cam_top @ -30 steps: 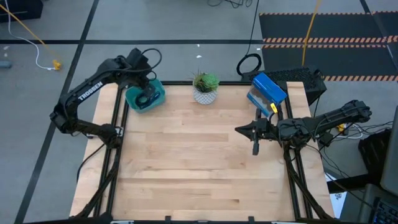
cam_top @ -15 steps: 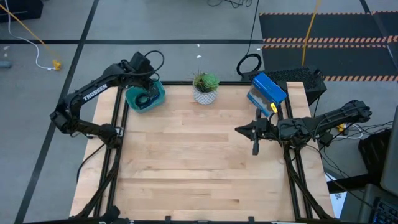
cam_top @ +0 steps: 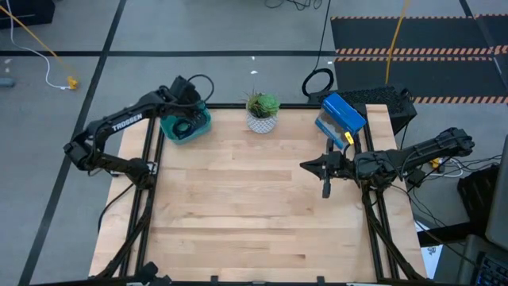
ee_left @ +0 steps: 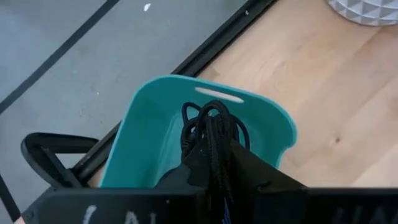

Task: Pick and place USB-C Cables
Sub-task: Put the black USB cable into the blue bin, then return to Home Position

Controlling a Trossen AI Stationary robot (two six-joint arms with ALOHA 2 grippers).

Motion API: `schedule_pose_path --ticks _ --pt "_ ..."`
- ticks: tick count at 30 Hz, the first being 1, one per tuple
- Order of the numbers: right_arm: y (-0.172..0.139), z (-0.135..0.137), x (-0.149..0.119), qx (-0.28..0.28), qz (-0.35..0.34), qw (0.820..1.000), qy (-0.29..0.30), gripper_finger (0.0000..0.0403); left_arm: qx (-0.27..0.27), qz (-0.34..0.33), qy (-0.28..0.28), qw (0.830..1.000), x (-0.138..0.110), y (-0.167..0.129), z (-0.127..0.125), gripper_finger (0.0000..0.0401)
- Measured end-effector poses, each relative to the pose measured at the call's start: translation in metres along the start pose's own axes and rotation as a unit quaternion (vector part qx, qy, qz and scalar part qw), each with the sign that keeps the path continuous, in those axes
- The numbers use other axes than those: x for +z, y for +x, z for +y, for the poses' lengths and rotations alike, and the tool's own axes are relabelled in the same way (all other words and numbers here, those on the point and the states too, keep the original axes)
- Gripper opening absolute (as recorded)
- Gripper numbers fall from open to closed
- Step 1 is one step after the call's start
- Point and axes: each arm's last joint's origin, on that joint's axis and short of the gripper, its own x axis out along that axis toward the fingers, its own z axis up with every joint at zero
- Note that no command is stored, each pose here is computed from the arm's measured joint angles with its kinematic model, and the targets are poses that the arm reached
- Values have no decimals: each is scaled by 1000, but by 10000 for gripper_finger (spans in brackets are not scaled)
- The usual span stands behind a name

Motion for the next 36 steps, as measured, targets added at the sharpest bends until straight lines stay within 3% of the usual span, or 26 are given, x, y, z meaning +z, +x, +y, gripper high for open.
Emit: schedule_pose_path --ticks 9,15,20,28,36 --pt "0 0 0 0 0 1000 0 0 21 21 -24 999 -8 4 0 102" --pt "0 0 0 0 0 1000 0 0 32 41 -17 999 -11 4 0 161" --pt "0 0 0 0 0 1000 0 0 66 78 -4 995 -18 3 2 186" --pt "0 0 0 0 0 1000 0 0 70 106 -5 992 -25 -3 -3 188" --pt "0 0 0 0 0 1000 0 0 7 13 1 1000 -29 -53 -26 150"
